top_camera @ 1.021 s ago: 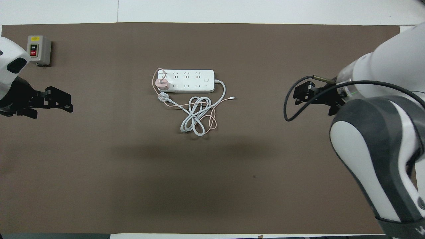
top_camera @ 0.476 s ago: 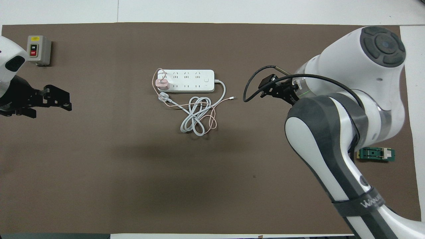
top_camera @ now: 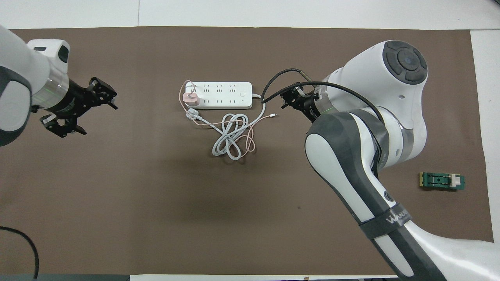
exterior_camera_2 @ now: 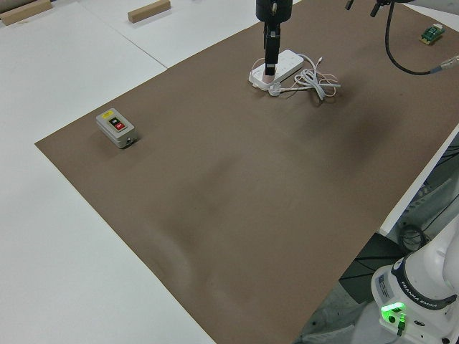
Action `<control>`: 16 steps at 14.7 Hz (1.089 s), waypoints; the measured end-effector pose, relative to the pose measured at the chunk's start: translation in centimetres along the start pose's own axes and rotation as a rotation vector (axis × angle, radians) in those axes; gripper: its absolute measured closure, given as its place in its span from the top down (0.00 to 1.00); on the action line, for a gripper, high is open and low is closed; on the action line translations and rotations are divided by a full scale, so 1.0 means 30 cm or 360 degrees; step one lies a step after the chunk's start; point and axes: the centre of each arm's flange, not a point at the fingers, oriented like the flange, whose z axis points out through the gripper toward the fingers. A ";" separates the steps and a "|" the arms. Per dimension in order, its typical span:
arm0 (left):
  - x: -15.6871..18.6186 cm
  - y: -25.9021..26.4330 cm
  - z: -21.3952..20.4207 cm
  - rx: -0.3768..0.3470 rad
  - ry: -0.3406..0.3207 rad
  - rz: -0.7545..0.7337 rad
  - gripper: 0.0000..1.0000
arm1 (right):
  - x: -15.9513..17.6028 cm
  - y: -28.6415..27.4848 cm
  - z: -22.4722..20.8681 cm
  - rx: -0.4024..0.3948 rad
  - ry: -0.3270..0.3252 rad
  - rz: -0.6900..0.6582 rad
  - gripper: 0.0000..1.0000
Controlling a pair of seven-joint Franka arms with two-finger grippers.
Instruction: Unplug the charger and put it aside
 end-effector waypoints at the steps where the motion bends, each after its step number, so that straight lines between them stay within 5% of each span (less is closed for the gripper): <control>1: 0.014 0.044 0.032 0.0002 -0.0008 -0.0115 1.00 | 0.000 -0.001 -0.001 0.0004 0.0001 0.0013 1.00; 5: 0.009 0.240 0.186 -0.0038 -0.0003 -0.0633 1.00 | -0.021 -0.042 0.033 0.0101 -0.0066 0.0240 1.00; 11: -0.002 0.424 0.338 -0.0184 0.0005 -0.1099 1.00 | -0.096 -0.258 0.339 0.0202 -0.0193 0.0669 1.00; 16: -0.096 0.485 0.444 -0.0230 0.0008 -0.1168 1.00 | 0.021 -0.343 0.546 0.0298 -0.0400 0.0949 1.00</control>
